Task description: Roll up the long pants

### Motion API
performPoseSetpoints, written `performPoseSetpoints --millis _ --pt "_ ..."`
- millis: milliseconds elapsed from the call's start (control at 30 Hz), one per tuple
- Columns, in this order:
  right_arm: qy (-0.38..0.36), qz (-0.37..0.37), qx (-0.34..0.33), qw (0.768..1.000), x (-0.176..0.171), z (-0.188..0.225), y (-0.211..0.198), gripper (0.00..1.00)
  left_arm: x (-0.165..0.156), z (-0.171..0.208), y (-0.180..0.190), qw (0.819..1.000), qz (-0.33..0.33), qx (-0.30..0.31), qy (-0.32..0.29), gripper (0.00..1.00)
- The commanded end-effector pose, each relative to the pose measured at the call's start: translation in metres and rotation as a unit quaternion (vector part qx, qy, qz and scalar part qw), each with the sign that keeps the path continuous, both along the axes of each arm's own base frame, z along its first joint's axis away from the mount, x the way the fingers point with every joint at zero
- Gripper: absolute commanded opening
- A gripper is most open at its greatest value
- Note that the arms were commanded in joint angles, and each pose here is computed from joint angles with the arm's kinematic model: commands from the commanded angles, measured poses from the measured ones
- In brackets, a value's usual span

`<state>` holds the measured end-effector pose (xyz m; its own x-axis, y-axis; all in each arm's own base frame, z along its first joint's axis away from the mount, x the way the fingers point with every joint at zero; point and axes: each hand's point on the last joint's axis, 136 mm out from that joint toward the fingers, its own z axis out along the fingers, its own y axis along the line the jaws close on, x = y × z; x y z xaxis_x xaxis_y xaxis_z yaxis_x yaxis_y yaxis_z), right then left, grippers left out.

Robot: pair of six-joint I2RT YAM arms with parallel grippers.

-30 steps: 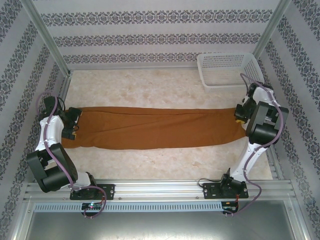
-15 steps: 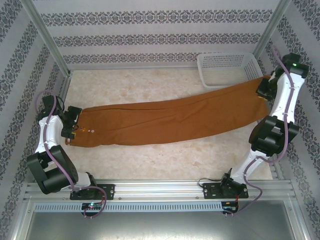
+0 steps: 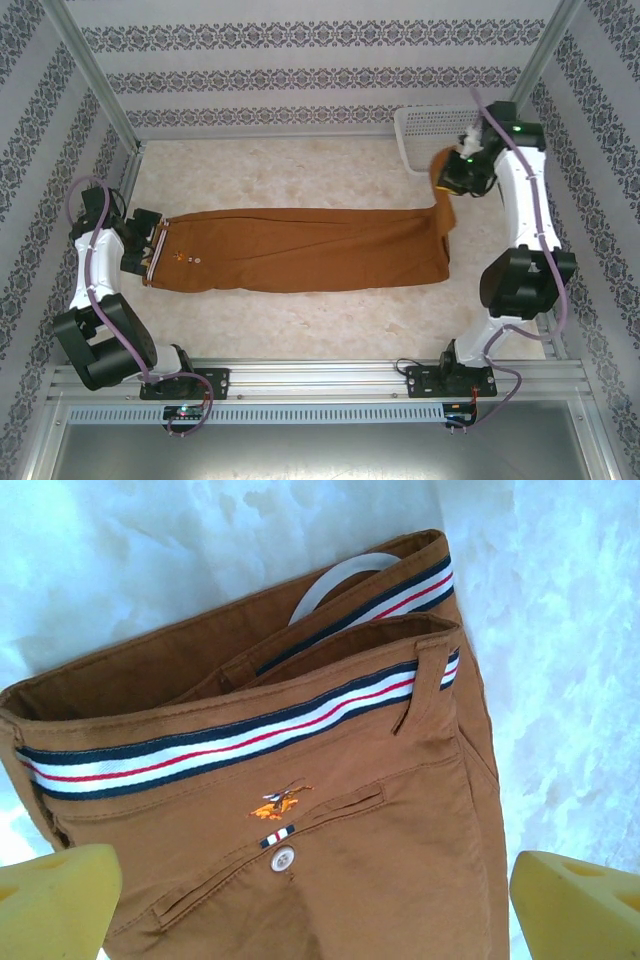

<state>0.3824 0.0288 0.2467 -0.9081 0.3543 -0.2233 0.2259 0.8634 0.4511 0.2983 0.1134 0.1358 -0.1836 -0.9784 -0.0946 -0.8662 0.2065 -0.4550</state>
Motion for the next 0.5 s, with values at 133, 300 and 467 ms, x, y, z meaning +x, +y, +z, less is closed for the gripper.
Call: performPoseSetpoints --millis 133,300,467 --pt "-0.087 0.056 0.155 0.983 -0.001 0.062 0.119 0.00 0.001 0.026 0.001 1.000 -0.009 0.013 -0.012 1.00" --pt "-0.116 0.090 0.215 0.966 0.000 0.087 0.186 0.00 0.011 0.039 0.006 0.999 -0.020 0.028 -0.029 1.00" --pt "-0.121 0.133 0.250 0.951 0.000 0.099 0.255 0.00 0.019 0.046 0.005 0.999 -0.028 0.022 -0.041 1.00"
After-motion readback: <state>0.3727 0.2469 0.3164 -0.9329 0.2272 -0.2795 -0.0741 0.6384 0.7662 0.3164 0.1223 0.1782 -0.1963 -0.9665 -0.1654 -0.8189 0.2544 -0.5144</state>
